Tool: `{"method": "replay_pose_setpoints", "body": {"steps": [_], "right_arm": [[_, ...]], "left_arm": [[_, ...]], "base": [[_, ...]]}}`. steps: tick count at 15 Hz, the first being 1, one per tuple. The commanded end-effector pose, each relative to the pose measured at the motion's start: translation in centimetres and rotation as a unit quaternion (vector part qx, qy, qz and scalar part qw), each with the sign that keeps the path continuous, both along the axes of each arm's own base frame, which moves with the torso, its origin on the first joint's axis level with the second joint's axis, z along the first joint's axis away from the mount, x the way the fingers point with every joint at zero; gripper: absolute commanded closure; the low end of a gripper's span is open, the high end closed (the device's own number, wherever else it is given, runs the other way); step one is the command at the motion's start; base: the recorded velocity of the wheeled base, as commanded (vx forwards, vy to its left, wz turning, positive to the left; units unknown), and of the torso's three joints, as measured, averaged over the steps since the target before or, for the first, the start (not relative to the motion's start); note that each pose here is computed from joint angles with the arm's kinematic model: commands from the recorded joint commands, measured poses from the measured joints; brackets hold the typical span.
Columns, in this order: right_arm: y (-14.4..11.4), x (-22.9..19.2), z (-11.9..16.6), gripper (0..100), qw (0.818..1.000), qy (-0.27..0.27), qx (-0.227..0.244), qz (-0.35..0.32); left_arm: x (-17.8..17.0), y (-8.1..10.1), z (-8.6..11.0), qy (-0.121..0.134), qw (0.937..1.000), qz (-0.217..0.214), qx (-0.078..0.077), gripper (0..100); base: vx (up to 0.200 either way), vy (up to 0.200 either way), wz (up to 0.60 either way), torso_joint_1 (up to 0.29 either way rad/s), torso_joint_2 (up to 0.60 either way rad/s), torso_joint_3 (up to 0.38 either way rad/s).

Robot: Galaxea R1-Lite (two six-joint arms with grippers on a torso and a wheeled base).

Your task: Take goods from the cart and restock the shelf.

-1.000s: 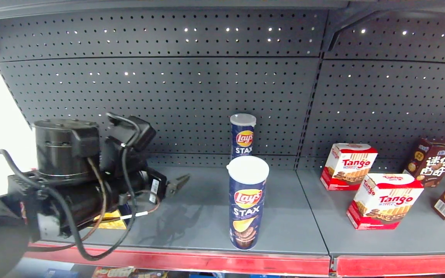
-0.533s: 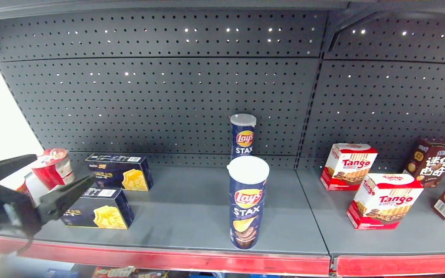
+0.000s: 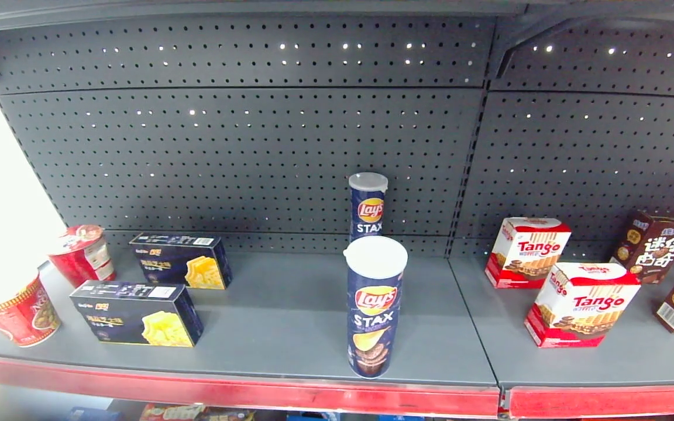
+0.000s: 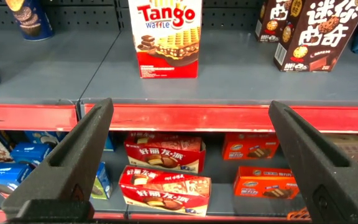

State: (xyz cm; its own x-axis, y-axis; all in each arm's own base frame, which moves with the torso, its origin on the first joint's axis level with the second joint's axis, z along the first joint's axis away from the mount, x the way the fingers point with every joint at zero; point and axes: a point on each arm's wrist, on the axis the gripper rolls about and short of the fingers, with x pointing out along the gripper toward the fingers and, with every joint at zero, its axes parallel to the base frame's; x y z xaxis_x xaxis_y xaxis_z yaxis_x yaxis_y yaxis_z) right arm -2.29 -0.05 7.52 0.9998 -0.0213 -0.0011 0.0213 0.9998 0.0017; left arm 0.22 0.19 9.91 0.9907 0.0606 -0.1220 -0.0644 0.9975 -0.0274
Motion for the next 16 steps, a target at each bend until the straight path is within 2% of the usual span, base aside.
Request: {"method": "replay_pose_setpoints", "body": {"steps": [1, 2, 4, 5, 6, 7, 8, 10, 16], "right_arm": [[0.00, 0.01, 0.00, 0, 1.000, 0.001, 0.000, -0.001], [0.00, 0.01, 0.00, 0, 1.000, 0.001, 0.000, -0.001], [0.00, 0.01, 0.00, 0, 1.000, 0.001, 0.000, 0.000], [0.00, 0.01, 0.00, 0, 1.000, 0.001, 0.000, 0.000], [0.00, 0.01, 0.01, 0, 1.000, 0.000, 0.000, 0.000], [0.00, 0.01, 0.00, 0, 1.000, 0.001, 0.000, 0.000], [0.00, 0.01, 0.01, 0, 1.000, 0.000, 0.000, 0.000], [0.00, 0.01, 0.00, 0, 1.000, 0.001, 0.000, 0.000], [0.00, 0.01, 0.01, 0, 1.000, 0.000, 0.000, 0.000]], "left_arm": [[-2.43, -0.21, -1.76, -0.068, 0.9973, -0.026, 0.013, 0], [-2.53, -0.26, -1.79, -0.074, 0.9962, -0.041, 0.022, 0], [-2.58, -0.28, -1.78, -0.078, 0.9958, -0.045, 0.019, 0], [-2.58, -0.18, -1.80, -0.076, 0.9966, -0.023, 0.020, 0], [-2.49, -0.04, -2.30, -0.062, 0.9978, 0.008, 0.021, 0], [-2.51, 0.00, -2.32, -0.062, 0.9977, 0.015, 0.022, 0], [-2.49, -0.03, -2.33, -0.060, 0.9979, 0.009, 0.022, 0], [-2.47, -0.21, -2.34, -0.060, 0.9974, -0.034, 0.020, 0], [-2.48, -0.21, -2.34, -0.061, 0.9975, -0.032, 0.018, 0]], "base": [[0.000, 0.000, 0.00, 0.000, 0.00, 0.000], [0.000, 0.000, 0.00, 0.000, 0.00, 0.000], [0.000, 0.000, 0.00, 0.000, 0.00, 0.000], [0.000, 0.000, 0.00, 0.000, 0.00, 0.000], [0.000, 0.000, 0.00, 0.000, 0.00, 0.000], [0.000, 0.000, 0.00, 0.000, 0.00, 0.000], [0.000, 0.000, 0.00, 0.000, 0.00, 0.000], [0.000, 0.000, 0.00, 0.000, 0.00, 0.000], [0.000, 0.000, 0.00, 0.000, 0.00, 0.000]]}}
